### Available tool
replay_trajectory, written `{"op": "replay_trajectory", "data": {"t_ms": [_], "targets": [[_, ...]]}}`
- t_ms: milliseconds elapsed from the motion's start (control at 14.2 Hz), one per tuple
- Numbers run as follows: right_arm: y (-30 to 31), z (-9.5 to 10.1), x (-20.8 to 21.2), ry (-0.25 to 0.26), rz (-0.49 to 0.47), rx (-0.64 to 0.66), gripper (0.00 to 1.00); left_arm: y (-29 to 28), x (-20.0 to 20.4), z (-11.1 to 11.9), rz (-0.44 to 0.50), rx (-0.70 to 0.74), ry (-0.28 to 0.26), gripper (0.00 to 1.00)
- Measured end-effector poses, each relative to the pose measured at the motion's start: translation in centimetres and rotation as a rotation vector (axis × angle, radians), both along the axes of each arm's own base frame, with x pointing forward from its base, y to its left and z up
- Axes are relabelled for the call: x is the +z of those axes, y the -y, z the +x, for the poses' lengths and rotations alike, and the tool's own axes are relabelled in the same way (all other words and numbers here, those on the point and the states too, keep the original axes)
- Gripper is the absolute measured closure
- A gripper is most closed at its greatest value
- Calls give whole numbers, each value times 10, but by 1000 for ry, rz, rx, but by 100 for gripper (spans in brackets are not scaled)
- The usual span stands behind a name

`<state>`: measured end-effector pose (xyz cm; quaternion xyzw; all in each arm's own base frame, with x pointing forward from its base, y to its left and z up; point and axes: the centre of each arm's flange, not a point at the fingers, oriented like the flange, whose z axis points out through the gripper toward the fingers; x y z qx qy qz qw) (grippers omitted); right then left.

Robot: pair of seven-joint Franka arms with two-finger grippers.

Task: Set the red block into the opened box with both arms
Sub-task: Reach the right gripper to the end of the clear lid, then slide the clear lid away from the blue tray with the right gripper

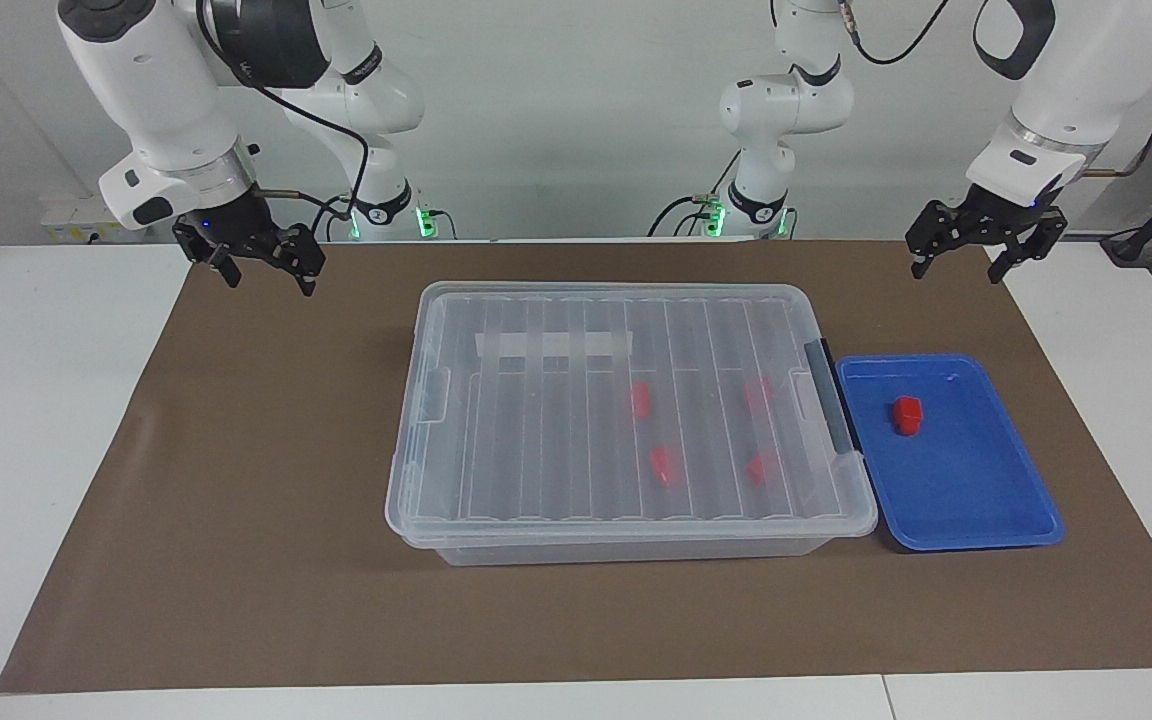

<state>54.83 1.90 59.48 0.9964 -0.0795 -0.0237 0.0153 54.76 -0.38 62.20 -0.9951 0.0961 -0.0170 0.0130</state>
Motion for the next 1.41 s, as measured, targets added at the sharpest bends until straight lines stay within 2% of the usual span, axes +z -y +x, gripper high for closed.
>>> {"op": "replay_trajectory", "data": {"t_ms": [352, 634, 987, 1198, 1410], "targets": [[0, 0, -1, 3, 0, 0, 0, 0, 0, 0, 0, 0, 0, 0], [-6, 9, -7, 70, 4, 11, 0, 0, 0, 0, 0, 0, 0, 0], [-55, 27, -57, 147, 19, 58, 0, 0, 0, 0, 0, 0, 0, 0], [-103, 30, -91, 149, 30, 101, 0, 0, 0, 0, 0, 0, 0, 0], [-121, 22, -118, 138, 32, 113, 1, 0, 0, 0, 0, 0, 0, 0]]}}
